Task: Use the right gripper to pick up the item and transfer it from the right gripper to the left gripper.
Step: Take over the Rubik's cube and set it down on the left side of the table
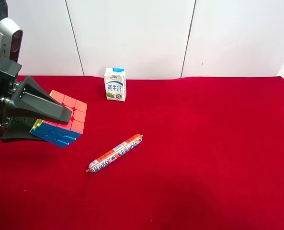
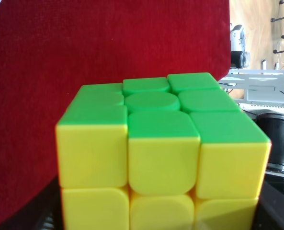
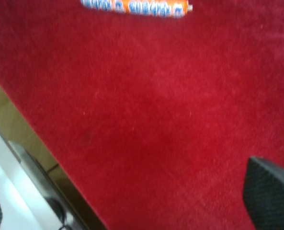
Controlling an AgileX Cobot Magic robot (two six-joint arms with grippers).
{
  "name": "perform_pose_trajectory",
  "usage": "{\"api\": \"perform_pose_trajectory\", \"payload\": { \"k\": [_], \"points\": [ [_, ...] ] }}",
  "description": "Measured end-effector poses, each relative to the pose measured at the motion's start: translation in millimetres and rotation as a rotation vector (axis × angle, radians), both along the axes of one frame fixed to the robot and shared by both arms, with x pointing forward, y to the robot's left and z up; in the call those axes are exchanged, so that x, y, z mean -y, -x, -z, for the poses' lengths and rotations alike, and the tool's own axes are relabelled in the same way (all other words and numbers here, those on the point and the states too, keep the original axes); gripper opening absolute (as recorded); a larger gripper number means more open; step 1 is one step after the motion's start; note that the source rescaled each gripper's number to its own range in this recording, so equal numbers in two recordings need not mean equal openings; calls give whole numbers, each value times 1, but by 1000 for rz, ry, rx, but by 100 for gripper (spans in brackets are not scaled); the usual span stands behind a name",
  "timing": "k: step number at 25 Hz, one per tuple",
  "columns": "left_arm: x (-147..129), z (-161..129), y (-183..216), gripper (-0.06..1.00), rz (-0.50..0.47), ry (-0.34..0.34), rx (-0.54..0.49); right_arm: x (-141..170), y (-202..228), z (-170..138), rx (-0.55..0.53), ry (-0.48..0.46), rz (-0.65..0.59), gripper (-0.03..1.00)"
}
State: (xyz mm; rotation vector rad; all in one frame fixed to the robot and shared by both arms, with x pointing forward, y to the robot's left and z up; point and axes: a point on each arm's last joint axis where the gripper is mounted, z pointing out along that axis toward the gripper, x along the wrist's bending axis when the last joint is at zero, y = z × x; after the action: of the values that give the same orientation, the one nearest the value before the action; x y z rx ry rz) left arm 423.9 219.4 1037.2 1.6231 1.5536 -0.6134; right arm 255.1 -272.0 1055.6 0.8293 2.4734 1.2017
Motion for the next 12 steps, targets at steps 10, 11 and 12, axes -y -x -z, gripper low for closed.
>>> {"api": "perform_pose_trajectory", "payload": {
  "k": [10,11,12],
  "points": [
    [0,0,0,1,-2,-1,1,-1,-1,-1,12,-15,1,100],
    [0,0,0,1,0,-1,3,-1,-1,-1,11,-14,1,100],
    [0,0,0,1,1,-1,4,-1,0,-1,7,-15,-1,100]
  ]
}}
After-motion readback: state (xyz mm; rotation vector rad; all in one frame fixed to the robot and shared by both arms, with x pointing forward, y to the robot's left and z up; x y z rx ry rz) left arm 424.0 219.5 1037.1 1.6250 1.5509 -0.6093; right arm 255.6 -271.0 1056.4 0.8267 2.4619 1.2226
